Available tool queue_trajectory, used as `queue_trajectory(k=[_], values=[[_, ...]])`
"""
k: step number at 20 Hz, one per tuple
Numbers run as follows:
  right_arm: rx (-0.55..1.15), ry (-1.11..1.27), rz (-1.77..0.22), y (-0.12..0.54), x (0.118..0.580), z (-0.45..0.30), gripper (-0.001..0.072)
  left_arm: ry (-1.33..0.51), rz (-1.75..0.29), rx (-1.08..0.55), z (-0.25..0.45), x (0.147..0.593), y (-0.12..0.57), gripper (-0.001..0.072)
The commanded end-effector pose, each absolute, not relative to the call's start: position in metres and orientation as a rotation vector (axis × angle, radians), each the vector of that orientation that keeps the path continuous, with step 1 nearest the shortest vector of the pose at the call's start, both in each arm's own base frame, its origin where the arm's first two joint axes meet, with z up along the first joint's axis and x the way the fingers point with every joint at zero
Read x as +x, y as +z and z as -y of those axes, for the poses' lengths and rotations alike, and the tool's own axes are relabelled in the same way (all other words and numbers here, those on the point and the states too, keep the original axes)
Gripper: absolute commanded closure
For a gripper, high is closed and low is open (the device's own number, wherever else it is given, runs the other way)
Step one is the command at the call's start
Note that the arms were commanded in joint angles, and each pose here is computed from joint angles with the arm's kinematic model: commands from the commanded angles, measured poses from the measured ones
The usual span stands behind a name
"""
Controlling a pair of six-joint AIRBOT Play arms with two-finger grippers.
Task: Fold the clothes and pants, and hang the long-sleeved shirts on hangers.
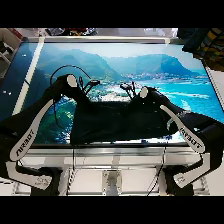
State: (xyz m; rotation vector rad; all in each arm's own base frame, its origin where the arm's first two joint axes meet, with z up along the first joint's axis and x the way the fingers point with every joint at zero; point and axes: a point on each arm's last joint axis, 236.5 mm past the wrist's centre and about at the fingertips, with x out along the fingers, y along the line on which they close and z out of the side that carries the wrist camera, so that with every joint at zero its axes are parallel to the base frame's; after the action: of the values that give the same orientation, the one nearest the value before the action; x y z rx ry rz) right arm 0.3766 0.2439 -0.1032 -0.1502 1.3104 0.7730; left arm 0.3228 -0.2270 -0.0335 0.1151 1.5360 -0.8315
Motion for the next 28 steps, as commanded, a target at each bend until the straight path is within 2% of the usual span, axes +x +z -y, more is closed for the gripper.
queue_trajectory(k=[1, 6, 10, 11, 12, 13, 14, 19, 21, 22, 23, 25, 27, 28], values=[[-0.245, 0.774, -1.252, -0.082, 0.396, -0.244, 0.0702, -0.819, -1.537, 0.129, 0.222, 0.325, -0.035, 0.0688], [-0.316, 0.673, -1.075, -0.016, 0.459, -0.238, 0.0702, -0.783, -1.535, 0.096, 0.208, 0.334, -0.035, 0.0689], [-0.312, 0.615, -1.1, -0.024, 0.467, -0.221, 0.07, -0.665, -1.547, 0.106, 0.177, 0.348, -0.043, 0.0688], [-0.313, 0.616, -1.107, -0.027, 0.467, -0.22, 0.064, -0.648, -1.551, 0.121, 0.171, 0.349, -0.044, 0.0688], [-0.313, 0.617, -1.116, -0.03, 0.466, -0.22, 0.0476, -0.643, -1.552, 0.125, 0.169, 0.35, -0.045, 0.0688], [-0.315, 0.62, -1.12, -0.03, 0.465, -0.221, 0.0407, -0.644, -1.555, 0.125, 0.169, 0.349, -0.045, 0.0688], [-0.317, 0.623, -1.128, -0.03, 0.463, -0.221, 0.04, -0.645, -1.556, 0.125, 0.169, 0.349, -0.045, 0.0688], [-0.316, 0.683, -1.306, -0.032, 0.421, -0.217, 0.04, -0.667, -1.557, 0.107, 0.175, 0.347, -0.046, 0.0688], [-0.264, 0.707, -1.295, -0.032, 0.42, -0.228, 0.0403, -0.672, -1.569, 0.095, 0.177, 0.346, -0.049, 0.0688], [-0.215, 0.698, -1.256, -0.03, 0.428, -0.237, 0.0475, -0.68, -1.576, 0.078, 0.181, 0.345, -0.052, 0.0688], [-0.169, 0.674, -1.22, -0.028, 0.438, -0.246, 0.0612, -0.689, -1.586, 0.06, 0.184, 0.344, -0.055, 0.0688], [-0.152, 0.655, -1.186, -0.036, 0.447, -0.26, 0.0633, -0.689, -1.609, 0.051, 0.185, 0.342, -0.063, 0.0689], [-0.147, 0.61, -1.219, -0.056, 0.447, -0.263, 0.0699, -0.685, -1.628, 0.048, 0.184, 0.34, -0.07, 0.0689], [-0.141, 0.595, -1.241, -0.066, 0.446, -0.262, 0.0699, -0.685, -1.632, 0.046, 0.184, 0.34, -0.072, 0.0689]])
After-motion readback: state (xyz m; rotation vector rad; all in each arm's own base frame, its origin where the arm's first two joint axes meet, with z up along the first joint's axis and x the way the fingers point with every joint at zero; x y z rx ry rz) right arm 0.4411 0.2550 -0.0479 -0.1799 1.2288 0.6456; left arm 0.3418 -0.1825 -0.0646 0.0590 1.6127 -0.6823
